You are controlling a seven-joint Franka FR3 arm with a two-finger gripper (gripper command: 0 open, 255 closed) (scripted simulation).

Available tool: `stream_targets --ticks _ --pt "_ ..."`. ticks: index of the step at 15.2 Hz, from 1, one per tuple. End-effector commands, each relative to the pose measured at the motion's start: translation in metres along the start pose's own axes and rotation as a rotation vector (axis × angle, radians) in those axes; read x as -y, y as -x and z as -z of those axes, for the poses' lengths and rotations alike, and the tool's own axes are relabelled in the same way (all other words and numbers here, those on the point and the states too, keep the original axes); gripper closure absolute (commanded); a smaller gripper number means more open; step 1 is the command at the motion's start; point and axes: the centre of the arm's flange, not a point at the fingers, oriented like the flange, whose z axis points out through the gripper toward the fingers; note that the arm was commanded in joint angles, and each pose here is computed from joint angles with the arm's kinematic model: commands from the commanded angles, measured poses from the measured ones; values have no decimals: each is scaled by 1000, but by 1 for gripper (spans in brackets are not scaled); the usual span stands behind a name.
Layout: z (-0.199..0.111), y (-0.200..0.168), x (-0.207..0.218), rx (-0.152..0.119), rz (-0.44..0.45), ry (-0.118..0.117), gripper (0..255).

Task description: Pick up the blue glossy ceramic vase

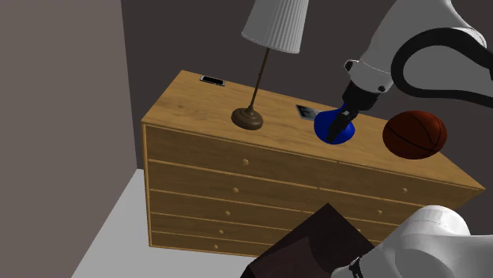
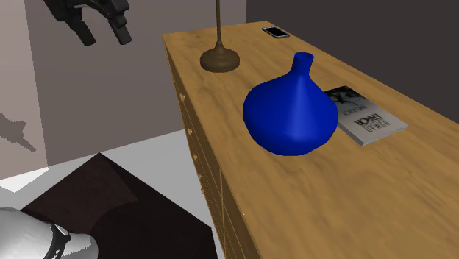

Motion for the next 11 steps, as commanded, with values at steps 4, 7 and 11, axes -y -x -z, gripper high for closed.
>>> stream_targets --ticks 4,7,11 --pt "-3 -11 -40 14 -4 -6 0" --pt "-6 -21 -79 29 -9 -12 0" --pt "-10 -35 -132 48 -14 -21 0"
